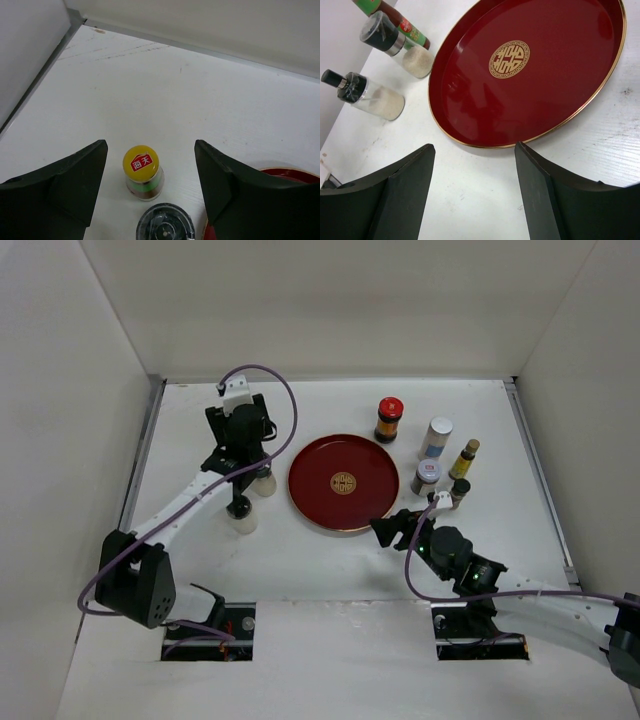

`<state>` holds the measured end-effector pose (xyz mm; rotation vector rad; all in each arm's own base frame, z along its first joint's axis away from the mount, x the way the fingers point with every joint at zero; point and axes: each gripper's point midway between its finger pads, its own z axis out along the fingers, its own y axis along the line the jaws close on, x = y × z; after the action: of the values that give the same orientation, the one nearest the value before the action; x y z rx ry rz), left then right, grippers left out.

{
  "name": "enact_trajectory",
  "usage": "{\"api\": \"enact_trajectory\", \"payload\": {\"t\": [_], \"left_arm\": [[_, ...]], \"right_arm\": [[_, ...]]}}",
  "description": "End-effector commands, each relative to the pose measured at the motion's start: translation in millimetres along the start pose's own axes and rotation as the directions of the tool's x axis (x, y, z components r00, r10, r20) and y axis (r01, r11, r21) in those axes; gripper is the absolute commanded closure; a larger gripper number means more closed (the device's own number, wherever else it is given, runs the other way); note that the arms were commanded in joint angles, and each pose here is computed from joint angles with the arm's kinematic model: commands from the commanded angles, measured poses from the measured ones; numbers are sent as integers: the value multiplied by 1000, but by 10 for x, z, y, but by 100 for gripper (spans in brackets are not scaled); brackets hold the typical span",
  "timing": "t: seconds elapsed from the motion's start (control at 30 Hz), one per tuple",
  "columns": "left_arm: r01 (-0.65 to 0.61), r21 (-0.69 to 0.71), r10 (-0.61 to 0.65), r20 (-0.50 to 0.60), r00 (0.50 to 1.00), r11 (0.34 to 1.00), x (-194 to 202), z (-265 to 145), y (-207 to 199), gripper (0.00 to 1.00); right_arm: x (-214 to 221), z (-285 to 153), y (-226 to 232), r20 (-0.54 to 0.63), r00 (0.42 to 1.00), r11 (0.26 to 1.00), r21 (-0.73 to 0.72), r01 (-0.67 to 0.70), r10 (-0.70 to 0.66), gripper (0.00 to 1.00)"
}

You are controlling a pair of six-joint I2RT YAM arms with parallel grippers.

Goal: Organize the condiment bottles

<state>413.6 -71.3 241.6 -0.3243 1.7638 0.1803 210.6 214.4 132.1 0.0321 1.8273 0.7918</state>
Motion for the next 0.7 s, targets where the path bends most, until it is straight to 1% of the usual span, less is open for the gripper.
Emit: {"api": "enact_trajectory", "payload": {"t": [0.0,0.1,0.53,0.57,0.67], "left_arm": [[34,-9,-34,-18,999,999,101,112,11,33],[47,-14,-48,-39,998,999,196,161,24,35],[33,-54,-38,-85,996,998,481,317,99,50],[35,-58,-40,-87,995,998,492,324,112,53],[51,-68,-57,-80,995,996,474,336,154,70]], "right_arm": [[-163,0,135,45,999,999,-29,-18,19,28],[-164,-3,134,46,999,999,-30,-19,20,28],[-152,4,130,41,999,1000,-26,-18,19,28],[-149,6,128,40,999,1000,-25,-17,18,28],[-138,9,122,37,999,1000,-23,-15,16,28]]}}
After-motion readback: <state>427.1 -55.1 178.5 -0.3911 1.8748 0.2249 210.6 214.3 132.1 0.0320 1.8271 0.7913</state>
